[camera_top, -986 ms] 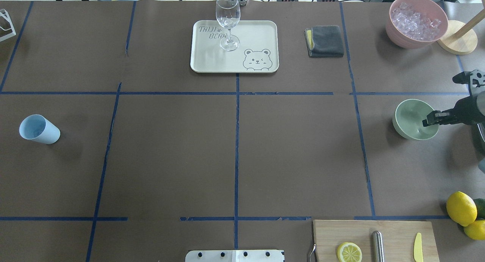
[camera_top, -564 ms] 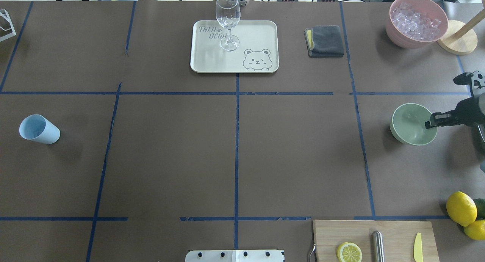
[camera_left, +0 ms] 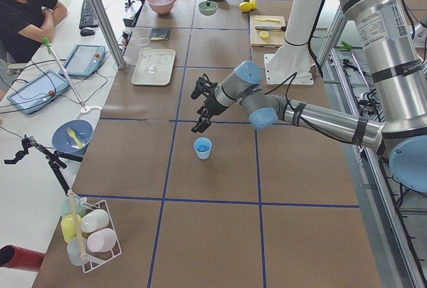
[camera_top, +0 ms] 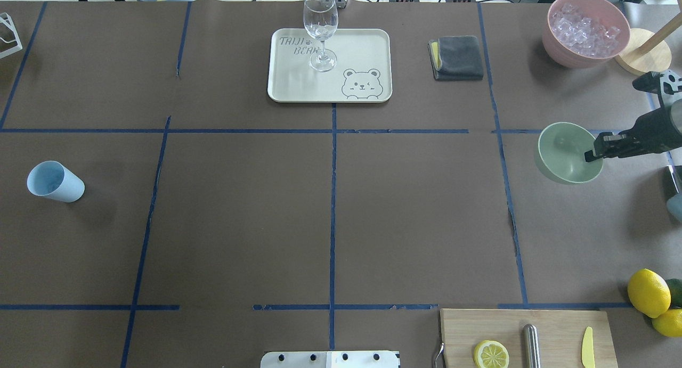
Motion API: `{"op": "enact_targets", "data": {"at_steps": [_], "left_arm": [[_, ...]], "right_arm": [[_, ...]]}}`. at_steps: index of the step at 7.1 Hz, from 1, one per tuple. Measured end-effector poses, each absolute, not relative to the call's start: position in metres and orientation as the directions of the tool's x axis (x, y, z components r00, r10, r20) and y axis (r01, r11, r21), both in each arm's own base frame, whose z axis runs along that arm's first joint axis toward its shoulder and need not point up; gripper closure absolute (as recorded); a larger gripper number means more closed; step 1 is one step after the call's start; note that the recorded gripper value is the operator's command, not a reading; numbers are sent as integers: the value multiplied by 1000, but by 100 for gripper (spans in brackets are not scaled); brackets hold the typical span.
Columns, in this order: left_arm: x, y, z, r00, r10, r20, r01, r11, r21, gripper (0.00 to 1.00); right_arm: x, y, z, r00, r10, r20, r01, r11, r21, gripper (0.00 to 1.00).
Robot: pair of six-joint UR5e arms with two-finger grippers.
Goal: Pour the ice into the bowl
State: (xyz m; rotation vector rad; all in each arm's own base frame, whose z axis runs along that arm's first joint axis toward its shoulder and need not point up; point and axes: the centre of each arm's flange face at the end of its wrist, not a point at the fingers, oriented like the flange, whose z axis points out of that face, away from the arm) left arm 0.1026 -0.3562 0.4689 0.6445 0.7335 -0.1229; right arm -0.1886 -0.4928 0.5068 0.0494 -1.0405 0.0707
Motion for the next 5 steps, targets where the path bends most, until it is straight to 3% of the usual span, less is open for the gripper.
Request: {"op": "enact_targets", "data": {"at_steps": [5], "left_arm": [[176,-298,508,696,-44,-717,474,778,413,0]], "right_arm": [[-352,-477,339,413,227,882,-141,973,-185,100]]}}
